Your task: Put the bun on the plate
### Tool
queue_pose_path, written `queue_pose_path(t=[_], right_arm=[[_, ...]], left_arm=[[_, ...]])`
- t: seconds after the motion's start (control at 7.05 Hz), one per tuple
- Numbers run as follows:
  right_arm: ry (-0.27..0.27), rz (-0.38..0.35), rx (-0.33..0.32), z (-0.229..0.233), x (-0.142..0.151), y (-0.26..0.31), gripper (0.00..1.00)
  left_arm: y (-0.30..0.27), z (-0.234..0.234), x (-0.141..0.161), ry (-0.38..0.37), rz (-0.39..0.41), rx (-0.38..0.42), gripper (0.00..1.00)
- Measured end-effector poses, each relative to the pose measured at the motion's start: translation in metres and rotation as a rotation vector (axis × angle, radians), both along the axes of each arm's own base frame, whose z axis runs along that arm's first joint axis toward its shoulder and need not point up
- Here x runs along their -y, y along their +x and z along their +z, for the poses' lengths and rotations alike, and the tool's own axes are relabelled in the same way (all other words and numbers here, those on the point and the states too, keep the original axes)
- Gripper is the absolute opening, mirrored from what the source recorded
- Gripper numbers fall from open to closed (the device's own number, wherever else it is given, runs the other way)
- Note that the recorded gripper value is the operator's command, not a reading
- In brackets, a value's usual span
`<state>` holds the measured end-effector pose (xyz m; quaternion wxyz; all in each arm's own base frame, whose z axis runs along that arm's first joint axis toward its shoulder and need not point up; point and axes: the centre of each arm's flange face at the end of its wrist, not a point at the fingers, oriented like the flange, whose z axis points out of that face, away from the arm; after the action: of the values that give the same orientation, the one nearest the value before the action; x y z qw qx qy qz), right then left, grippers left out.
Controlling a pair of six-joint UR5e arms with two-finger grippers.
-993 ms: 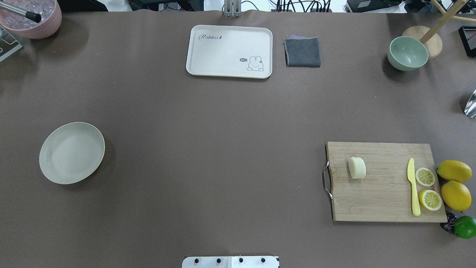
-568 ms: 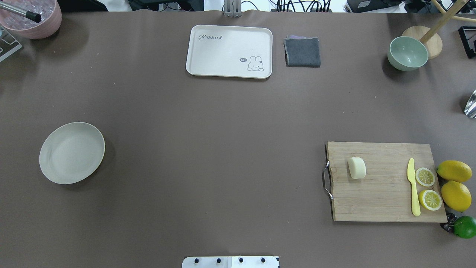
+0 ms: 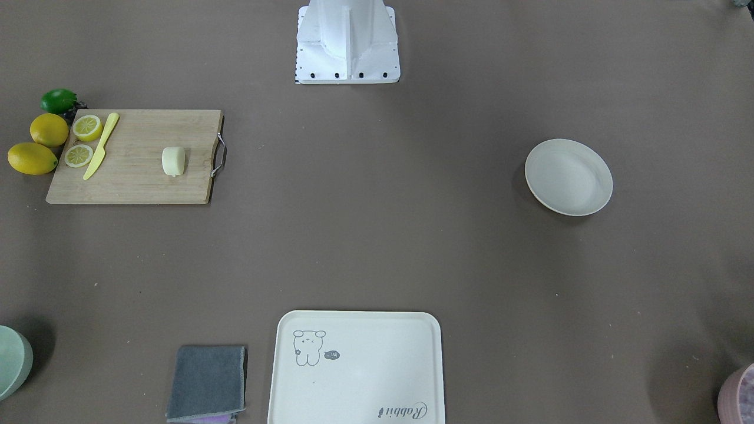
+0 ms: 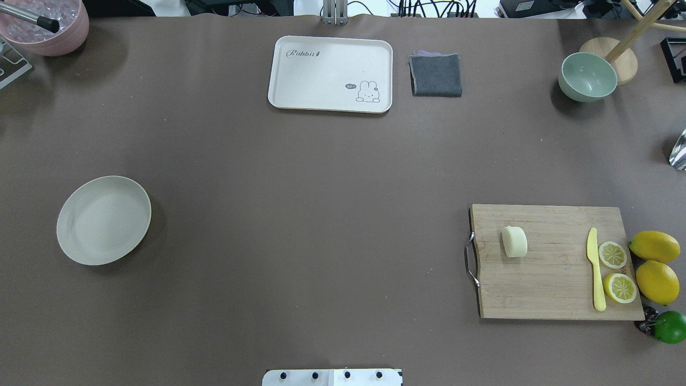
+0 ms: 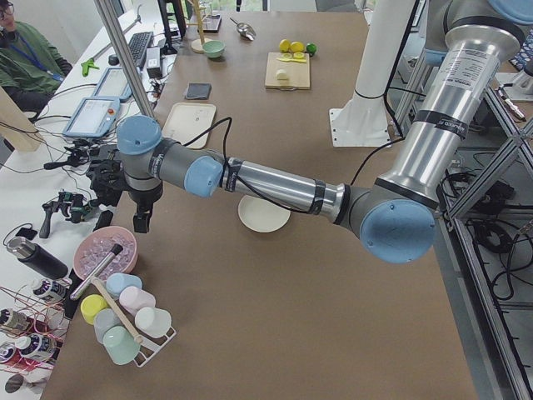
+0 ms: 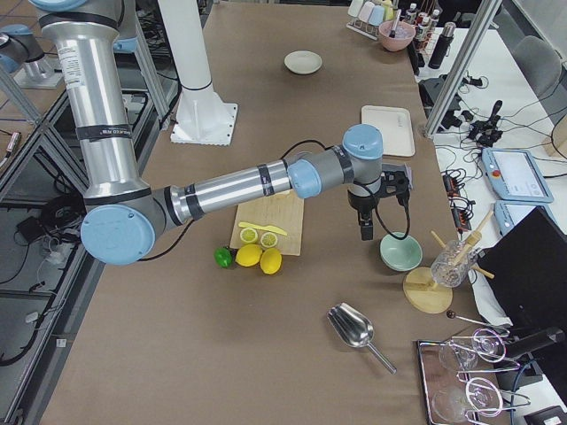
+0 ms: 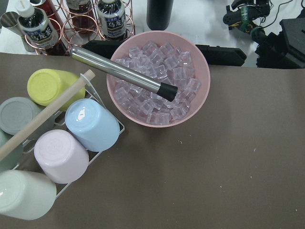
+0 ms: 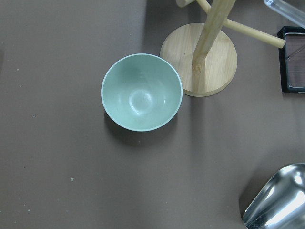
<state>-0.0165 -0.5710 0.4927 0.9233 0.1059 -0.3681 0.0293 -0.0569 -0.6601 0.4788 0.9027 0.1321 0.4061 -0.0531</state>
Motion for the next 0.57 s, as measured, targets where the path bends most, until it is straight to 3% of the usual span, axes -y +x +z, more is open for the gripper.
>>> queue_pose_path(t=[0.57], right_arm=[[0.013,-0.003,0.011,-0.009,0.001,-0.001,1.00]], left_arm=[[0.086,-0.037,-0.010,0.094,0.136,-0.010,0.98]])
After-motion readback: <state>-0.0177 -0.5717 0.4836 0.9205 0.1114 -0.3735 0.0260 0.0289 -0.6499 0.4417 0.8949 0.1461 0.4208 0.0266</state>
